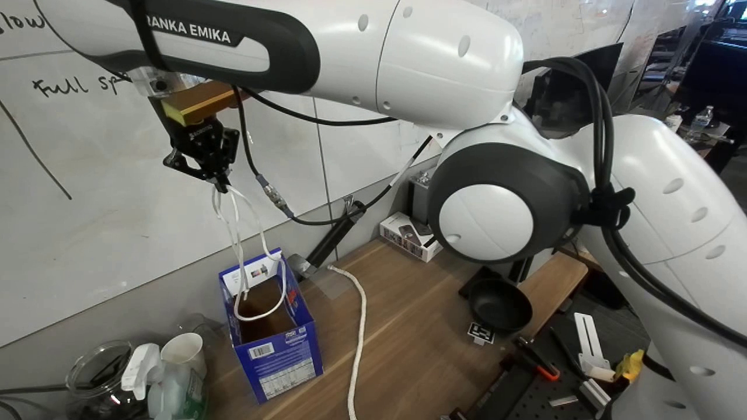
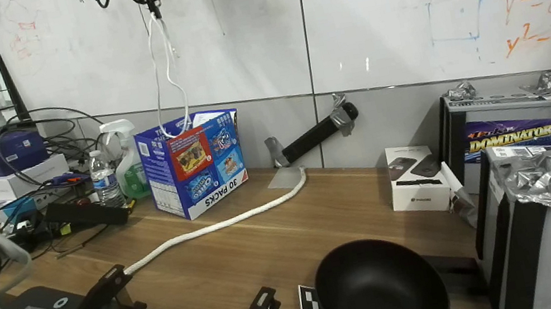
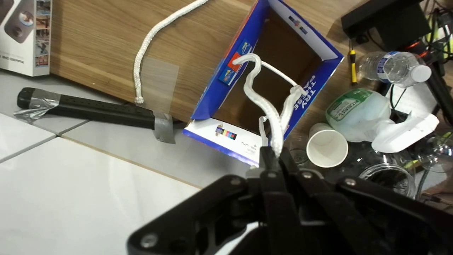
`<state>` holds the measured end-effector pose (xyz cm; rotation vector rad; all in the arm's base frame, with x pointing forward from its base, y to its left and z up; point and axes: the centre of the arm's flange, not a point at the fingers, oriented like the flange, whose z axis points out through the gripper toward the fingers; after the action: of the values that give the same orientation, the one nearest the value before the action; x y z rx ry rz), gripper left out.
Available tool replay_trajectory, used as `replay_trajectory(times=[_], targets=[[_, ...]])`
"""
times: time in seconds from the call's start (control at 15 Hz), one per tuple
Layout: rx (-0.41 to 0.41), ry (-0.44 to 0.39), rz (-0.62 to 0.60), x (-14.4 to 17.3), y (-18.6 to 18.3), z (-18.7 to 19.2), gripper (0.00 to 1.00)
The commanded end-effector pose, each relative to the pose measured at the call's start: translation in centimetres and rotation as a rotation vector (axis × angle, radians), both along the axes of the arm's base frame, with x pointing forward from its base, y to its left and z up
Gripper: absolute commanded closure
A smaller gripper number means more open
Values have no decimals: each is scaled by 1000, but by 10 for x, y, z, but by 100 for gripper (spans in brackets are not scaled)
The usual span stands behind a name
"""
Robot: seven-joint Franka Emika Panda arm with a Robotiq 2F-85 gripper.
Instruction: Put the right and left ropes in the box
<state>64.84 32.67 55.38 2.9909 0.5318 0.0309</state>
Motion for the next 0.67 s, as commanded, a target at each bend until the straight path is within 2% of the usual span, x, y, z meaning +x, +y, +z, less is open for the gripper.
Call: replay_trajectory(times=[0.0, 0.33, 0.6], targets=[[56, -3, -1, 31, 11, 21, 77], [76, 11, -4, 31, 8, 21, 40], [53, 25, -11, 20, 3, 17, 9]])
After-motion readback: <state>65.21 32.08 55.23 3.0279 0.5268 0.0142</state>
